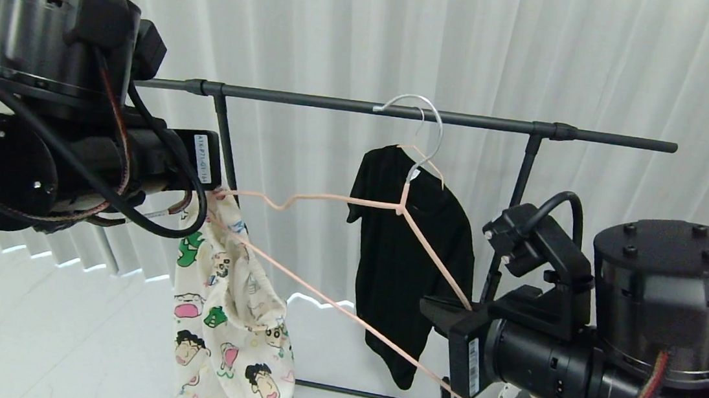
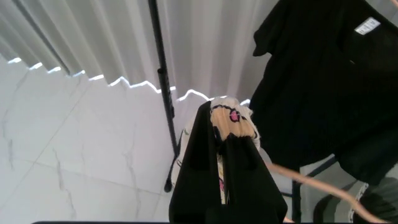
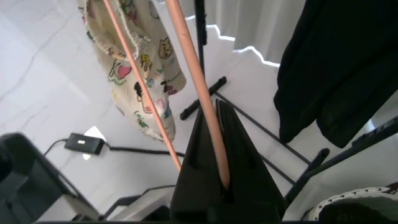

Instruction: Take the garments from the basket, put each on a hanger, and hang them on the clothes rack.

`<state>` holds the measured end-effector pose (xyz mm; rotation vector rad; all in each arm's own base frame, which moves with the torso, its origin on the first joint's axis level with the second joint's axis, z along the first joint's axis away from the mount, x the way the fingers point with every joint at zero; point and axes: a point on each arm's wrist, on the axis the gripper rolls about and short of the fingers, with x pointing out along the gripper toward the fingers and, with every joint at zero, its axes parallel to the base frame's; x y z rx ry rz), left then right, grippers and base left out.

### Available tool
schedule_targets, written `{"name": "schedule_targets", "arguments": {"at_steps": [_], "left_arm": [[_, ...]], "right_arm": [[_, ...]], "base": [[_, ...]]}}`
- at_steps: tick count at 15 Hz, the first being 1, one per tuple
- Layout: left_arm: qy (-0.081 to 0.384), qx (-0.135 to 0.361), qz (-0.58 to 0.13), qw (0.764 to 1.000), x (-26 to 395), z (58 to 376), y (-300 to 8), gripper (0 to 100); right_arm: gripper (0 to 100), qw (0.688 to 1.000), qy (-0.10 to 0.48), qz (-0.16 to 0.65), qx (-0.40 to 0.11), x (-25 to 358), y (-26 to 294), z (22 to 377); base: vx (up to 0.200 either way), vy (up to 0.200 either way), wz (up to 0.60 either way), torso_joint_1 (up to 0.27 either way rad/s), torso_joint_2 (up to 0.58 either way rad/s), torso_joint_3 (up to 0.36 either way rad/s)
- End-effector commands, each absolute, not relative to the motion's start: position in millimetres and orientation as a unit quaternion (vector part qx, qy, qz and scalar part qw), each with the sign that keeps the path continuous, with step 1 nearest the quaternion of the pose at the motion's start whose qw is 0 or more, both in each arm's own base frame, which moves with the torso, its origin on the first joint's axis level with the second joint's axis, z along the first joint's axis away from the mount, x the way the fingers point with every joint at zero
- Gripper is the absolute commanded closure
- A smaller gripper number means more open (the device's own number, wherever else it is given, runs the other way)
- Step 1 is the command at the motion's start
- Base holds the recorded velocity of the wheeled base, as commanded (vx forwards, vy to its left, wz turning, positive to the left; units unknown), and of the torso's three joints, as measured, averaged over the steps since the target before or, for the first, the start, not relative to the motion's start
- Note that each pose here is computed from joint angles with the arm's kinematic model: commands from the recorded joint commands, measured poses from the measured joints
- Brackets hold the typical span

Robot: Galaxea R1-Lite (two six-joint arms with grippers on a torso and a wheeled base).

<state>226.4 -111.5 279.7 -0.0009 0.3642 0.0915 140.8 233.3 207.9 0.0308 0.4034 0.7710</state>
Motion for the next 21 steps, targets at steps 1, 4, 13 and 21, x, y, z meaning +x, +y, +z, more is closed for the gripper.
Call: {"name": "schedule_targets", "arguments": {"at_steps": [1,4,13,21], "left_arm": [[0.180,-0.004,0.055,0.982,229,279,-113,100],[0.173,-0.017,0.074,0.982,235,281,-117,100],[0.149,-0.038,0.076,0.985,237,292,-133,100],[0.144,-0.028,0.144,0.979,251,288,-124,100]], "right_arm": [[100,0.908,0.193,0.372,0.018,147,243,205],[100,0.905,0.183,0.383,0.028,144,252,209],[100,0.912,0.186,0.366,0.029,143,277,203],[100,0.932,0.174,0.314,0.047,148,268,208]], "base": [[0.000,0.000,0.00,0.000,0.00,0.000],[0.000,0.000,0.00,0.000,0.00,0.000],[0.000,0.000,0.00,0.000,0.00,0.000],[0.000,0.000,0.00,0.000,0.00,0.000]]}}
